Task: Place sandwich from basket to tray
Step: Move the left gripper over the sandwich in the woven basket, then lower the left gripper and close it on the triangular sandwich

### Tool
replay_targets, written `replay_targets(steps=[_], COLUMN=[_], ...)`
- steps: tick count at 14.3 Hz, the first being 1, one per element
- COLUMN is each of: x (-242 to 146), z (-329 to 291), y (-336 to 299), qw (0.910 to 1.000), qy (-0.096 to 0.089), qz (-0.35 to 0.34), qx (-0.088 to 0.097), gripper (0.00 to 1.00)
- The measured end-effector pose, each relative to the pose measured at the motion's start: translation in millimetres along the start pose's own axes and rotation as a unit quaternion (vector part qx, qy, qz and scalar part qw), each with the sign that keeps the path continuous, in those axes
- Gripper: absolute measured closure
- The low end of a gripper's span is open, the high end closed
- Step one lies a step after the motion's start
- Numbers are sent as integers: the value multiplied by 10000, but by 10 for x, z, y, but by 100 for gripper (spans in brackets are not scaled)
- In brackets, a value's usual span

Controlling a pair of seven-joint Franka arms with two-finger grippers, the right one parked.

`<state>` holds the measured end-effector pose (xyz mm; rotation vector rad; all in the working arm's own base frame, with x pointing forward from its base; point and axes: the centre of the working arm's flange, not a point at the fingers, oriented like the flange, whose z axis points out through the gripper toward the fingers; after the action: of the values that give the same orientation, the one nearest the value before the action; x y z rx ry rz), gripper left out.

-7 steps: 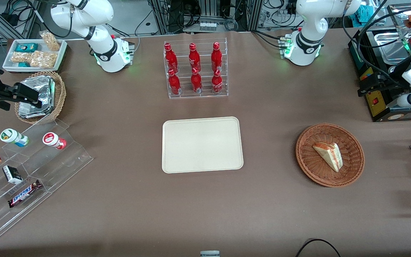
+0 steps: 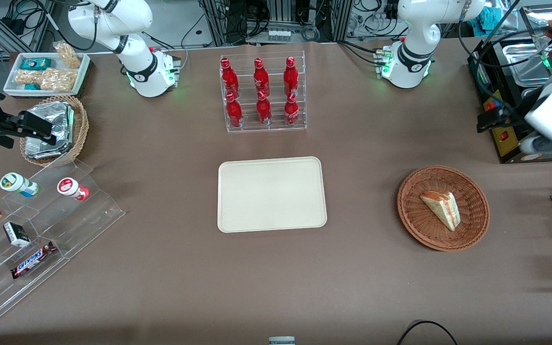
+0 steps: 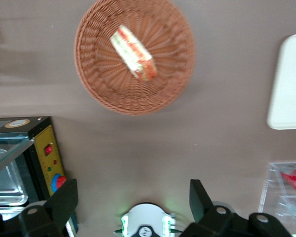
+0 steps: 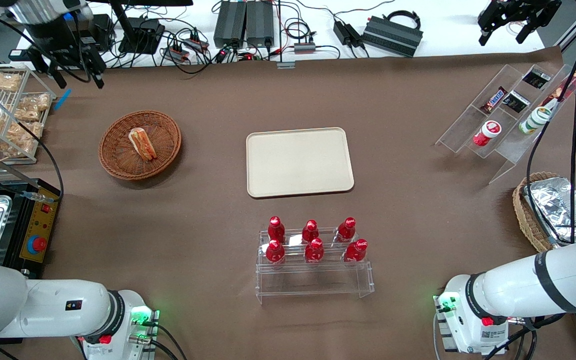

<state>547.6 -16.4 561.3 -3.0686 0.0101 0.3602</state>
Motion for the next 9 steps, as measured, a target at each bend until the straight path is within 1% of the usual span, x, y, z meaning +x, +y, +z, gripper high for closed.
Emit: replay_targets(steps=[1, 3, 6, 7, 8, 9], x=[134, 393, 666, 728, 781, 827], z=[238, 770, 1545, 1717, 1841, 1925], y=[3, 23, -91, -130, -141, -125], qw=[10000, 9998, 9992, 9983, 9958, 9899], qy=[19, 146, 373, 476, 575, 648], qz=[10, 46, -98, -323, -711, -1258], qx=[57, 96, 48, 20, -16, -64], gripper=[0, 0, 0, 0, 0, 0])
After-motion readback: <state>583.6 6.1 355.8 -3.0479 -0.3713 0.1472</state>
